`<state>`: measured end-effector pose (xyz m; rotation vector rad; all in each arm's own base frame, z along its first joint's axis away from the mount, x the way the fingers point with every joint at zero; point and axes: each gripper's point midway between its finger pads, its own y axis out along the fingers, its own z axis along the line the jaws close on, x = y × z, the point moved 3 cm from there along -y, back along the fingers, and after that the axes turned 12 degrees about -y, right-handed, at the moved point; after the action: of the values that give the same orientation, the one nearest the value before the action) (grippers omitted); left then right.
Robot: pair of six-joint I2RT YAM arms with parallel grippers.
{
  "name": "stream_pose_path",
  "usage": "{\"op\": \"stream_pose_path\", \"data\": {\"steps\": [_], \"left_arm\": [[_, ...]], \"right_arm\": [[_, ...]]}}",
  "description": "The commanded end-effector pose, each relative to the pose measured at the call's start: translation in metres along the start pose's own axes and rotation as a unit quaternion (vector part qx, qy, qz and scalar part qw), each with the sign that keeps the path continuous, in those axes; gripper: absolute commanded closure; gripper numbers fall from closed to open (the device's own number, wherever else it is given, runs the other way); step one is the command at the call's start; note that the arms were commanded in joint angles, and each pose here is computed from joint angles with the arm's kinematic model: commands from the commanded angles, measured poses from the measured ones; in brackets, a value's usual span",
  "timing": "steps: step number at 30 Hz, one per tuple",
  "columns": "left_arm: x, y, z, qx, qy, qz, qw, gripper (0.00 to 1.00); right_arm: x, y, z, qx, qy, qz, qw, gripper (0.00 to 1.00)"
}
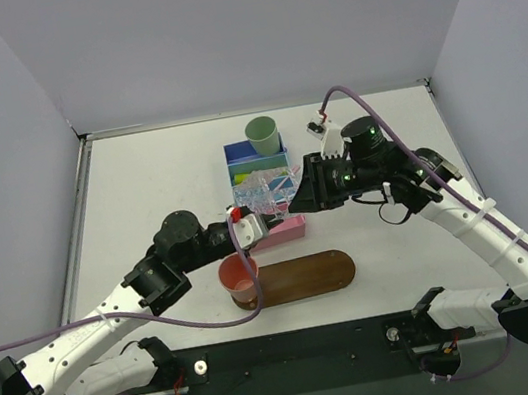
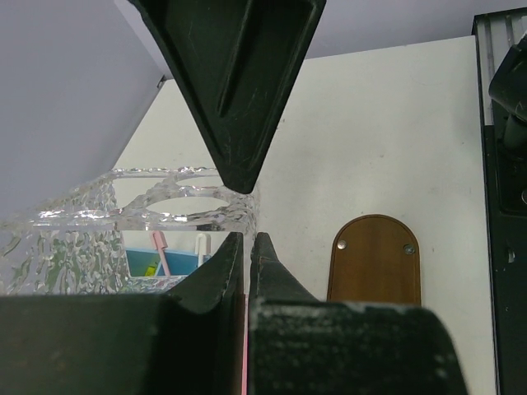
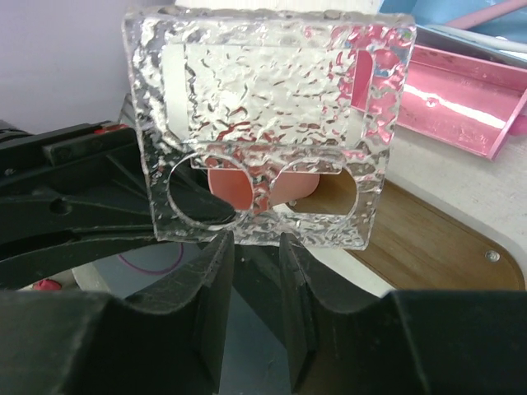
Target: Prepare toiletry sets of a toothbrush and toothpaste on the tray
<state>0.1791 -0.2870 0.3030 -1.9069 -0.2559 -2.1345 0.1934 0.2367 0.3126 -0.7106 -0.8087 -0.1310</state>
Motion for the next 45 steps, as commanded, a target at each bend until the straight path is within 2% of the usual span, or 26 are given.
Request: {"op": "stream_pose_path", "data": {"steps": [1,11,28,30,33,37,40,41,44,45], "left_arm": [[0.027,-0.001,-0.002,-0.005,0.018,-0.05,0.999,1.0],[0.027,0.001,-0.006,-0.014,0.013,-0.05,0.999,1.0],[0.029,0.001,-0.009,-0.018,0.006,-0.062,0.998,1.0],[0.029,0.001,-0.01,-0.018,0.007,-0.063,0.998,1.0],[0.026,0.002,-0.01,-0.018,0.005,-0.057,0.998,1.0],[0.025,0.004,-0.009,-0.016,-0.007,-0.054,0.998,1.0],[0.026,0.005,-0.008,-0.013,-0.015,-0.049,0.999,1.0],[0.025,0.005,-0.008,-0.012,-0.018,-0.046,0.999,0.94],[0.026,0.007,-0.007,-0.009,-0.025,-0.042,0.999,0.67],[0.027,0.007,-0.006,-0.007,-0.027,-0.043,0.999,0.53]], "right_arm": [[0.01,0.002,-0.003,-0.01,-0.009,-0.043,0.999,0.75],[0.017,0.005,0.0,0.0,-0.013,-0.074,0.997,0.7],[0.002,0.027,-0.007,-0.024,-0.004,-0.04,0.999,0.7],[0.003,0.028,-0.008,-0.028,-0.001,-0.042,0.999,0.73],[0.004,0.027,-0.01,-0.037,0.0,-0.047,0.998,0.81],[0.007,0.023,-0.012,-0.047,-0.002,-0.057,0.997,1.0],[0.009,0.018,-0.014,-0.058,-0.004,-0.07,0.996,1.0],[0.01,0.017,-0.017,-0.069,-0.007,-0.075,0.995,1.0],[0.013,0.007,-0.02,-0.083,-0.009,-0.093,0.992,1.0],[0.013,0.005,-0.024,-0.094,-0.009,-0.099,0.991,1.0]]}}
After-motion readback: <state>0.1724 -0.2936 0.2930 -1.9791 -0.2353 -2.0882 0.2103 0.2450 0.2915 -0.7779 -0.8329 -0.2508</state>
